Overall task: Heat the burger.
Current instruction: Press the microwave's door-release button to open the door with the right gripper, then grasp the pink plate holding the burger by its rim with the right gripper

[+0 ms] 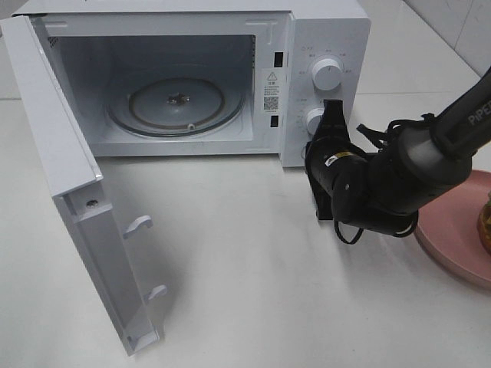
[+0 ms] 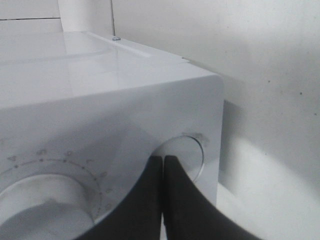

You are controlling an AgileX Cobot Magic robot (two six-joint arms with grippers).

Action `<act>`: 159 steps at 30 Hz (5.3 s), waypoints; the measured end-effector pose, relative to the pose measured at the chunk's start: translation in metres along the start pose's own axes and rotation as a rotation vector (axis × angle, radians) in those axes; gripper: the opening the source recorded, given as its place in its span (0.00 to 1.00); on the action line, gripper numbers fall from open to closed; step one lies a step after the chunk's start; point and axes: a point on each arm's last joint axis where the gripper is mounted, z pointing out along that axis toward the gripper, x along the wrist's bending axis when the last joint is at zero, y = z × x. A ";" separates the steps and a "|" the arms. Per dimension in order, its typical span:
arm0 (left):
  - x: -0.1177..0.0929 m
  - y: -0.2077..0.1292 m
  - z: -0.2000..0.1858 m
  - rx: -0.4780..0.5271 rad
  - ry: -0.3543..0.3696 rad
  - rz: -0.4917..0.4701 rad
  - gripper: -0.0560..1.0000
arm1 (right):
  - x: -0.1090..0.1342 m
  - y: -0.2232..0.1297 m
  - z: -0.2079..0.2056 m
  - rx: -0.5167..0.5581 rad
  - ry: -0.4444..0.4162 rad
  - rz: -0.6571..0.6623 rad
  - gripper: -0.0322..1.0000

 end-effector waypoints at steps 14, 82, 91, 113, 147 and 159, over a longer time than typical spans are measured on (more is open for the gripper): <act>0.000 0.000 0.000 0.000 0.000 0.000 0.98 | 0.008 0.008 -0.031 0.067 -0.037 -0.144 0.03; 0.000 0.000 0.000 0.000 0.000 0.000 0.98 | 0.086 0.105 -0.123 0.650 -0.803 -1.724 0.82; 0.000 0.000 0.000 0.000 0.000 0.000 0.98 | 0.078 0.104 -0.114 0.673 -0.828 -1.718 0.86; 0.000 0.000 0.000 0.000 0.000 0.000 0.98 | 0.044 0.098 -0.077 0.744 -0.857 -1.672 0.84; 0.000 0.000 0.000 0.000 0.000 0.000 0.98 | 0.012 0.109 -0.044 0.794 -0.854 -1.626 0.81; 0.000 0.000 0.000 0.000 0.000 0.000 0.98 | 0.013 0.109 -0.043 0.792 -0.846 -1.639 0.55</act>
